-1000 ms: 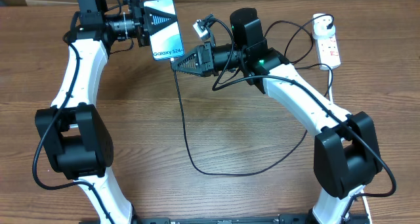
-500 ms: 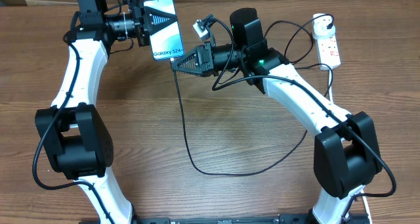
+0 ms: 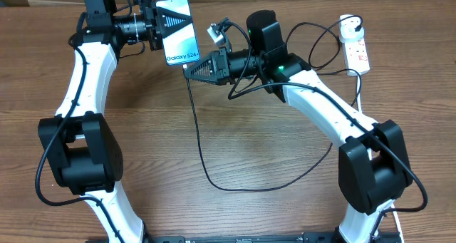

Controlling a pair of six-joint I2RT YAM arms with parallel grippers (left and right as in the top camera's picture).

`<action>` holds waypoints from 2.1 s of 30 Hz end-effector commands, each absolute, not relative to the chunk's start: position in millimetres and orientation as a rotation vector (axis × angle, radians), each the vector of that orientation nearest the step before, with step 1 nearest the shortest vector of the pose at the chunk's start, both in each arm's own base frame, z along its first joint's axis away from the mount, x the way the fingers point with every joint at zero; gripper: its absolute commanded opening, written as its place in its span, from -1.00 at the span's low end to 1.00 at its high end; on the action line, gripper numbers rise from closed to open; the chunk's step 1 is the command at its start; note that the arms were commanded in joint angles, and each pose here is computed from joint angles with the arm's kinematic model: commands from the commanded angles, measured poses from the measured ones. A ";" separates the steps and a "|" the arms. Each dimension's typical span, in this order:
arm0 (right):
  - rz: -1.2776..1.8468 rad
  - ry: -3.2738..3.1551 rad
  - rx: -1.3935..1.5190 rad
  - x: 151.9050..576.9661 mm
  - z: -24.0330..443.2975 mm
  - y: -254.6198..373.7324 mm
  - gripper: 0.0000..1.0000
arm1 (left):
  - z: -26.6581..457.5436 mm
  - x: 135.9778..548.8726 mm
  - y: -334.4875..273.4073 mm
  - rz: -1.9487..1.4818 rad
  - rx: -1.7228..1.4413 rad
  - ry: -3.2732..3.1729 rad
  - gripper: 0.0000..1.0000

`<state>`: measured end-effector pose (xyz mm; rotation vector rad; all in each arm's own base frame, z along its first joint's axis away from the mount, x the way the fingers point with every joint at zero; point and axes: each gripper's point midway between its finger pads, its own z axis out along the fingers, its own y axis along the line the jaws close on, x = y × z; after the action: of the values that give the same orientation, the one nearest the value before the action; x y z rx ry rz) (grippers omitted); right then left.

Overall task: Plug charger to phone and switch on socket
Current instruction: 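Push the plug into the phone's port with the right gripper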

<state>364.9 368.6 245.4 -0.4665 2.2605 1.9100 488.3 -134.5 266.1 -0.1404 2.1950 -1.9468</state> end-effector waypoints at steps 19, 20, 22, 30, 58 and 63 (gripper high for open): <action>1.946 2.239 -0.497 361.2 248.3 371.1 -0.92 | 288.8 479.4 -136.6 -1.970 -0.057 2.160 -0.91; 1.946 2.239 -0.497 361.3 248.4 371.2 -0.93 | 288.8 479.4 -136.7 -1.971 -0.056 2.159 -0.92; 1.945 2.238 -0.496 361.8 248.5 370.8 -0.93 | 289.1 478.9 -136.9 -1.974 -0.053 2.159 -0.92; 1.948 2.232 -0.497 362.1 249.9 371.0 -0.93 | 289.1 478.9 -136.9 -1.974 -0.053 2.159 -0.92; 1.940 2.231 -0.472 368.5 249.9 364.9 -0.93 | 289.8 477.6 -138.6 -1.983 -0.045 2.159 -0.91; 1.940 2.231 -0.471 368.6 249.7 364.9 -0.93 | 289.6 476.4 -143.1 -1.986 -0.035 2.163 -0.92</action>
<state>366.4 367.1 252.4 -0.4759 2.2324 1.9403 487.5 -134.9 267.0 -0.1311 2.1920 -1.9535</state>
